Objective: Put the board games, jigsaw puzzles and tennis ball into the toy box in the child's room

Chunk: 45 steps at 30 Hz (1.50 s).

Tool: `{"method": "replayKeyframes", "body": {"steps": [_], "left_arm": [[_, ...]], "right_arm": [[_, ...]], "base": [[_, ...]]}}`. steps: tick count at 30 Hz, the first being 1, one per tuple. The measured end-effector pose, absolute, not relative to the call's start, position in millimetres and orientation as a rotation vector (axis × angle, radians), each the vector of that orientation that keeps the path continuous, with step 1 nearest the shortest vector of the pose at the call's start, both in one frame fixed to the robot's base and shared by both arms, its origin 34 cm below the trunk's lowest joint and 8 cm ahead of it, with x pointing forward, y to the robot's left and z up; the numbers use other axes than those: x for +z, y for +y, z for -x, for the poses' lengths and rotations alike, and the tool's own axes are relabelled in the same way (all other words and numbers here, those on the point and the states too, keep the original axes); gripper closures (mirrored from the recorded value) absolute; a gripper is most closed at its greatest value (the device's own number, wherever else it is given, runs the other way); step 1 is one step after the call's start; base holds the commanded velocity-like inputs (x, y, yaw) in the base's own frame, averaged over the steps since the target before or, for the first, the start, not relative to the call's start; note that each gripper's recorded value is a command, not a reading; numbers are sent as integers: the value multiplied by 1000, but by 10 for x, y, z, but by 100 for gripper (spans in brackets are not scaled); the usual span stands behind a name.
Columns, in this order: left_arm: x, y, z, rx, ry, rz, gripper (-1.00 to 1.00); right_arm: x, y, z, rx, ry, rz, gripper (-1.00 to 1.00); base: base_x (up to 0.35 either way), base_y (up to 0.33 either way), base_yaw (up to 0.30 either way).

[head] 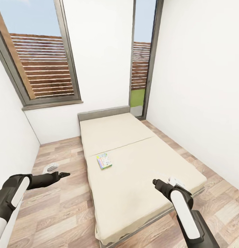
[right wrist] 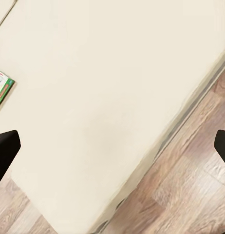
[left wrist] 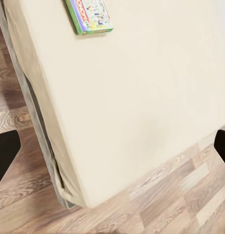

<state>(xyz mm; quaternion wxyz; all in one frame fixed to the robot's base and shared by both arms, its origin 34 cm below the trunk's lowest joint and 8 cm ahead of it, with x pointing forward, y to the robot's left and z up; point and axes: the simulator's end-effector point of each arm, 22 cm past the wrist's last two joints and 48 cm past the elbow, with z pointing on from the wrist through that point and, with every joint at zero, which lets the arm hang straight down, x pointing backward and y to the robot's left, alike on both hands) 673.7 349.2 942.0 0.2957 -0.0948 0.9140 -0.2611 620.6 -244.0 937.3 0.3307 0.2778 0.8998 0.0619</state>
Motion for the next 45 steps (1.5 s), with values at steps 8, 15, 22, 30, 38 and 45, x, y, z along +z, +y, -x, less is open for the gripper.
{"method": "replayKeyframes", "body": {"steps": [8, 15, 22, 30, 38, 45], "left_arm": [[9380, 3487, -6733, -696, 2439, 255, -100], [9374, 3487, -6733, -697, 2439, 255, -100], [9371, 3488, -6733, -696, 2440, 256, -100], [9356, 3487, -6732, -696, 2442, 257, -100], [9338, 3487, -6728, -697, 2445, 258, -100], [9321, 3486, -6726, -697, 2448, 259, -100]], "right_arm": [[9345, -2438, -6208, 161, 2356, -727, -100], [9353, -2411, -6225, 178, 2353, -720, -100], [9358, -2392, -6235, 190, 2351, -715, -100], [9345, -2389, -6235, 192, 2353, -715, -100], [9329, -2389, -6232, 191, 2356, -715, -100], [9313, -2388, -6229, 190, 2359, -716, -100]], "base": [[130, 35, -139], [18, 4, -21], [3, 43, -61], [6, 197, -229], [63, 103, -260], [82, 14, -263]]}}
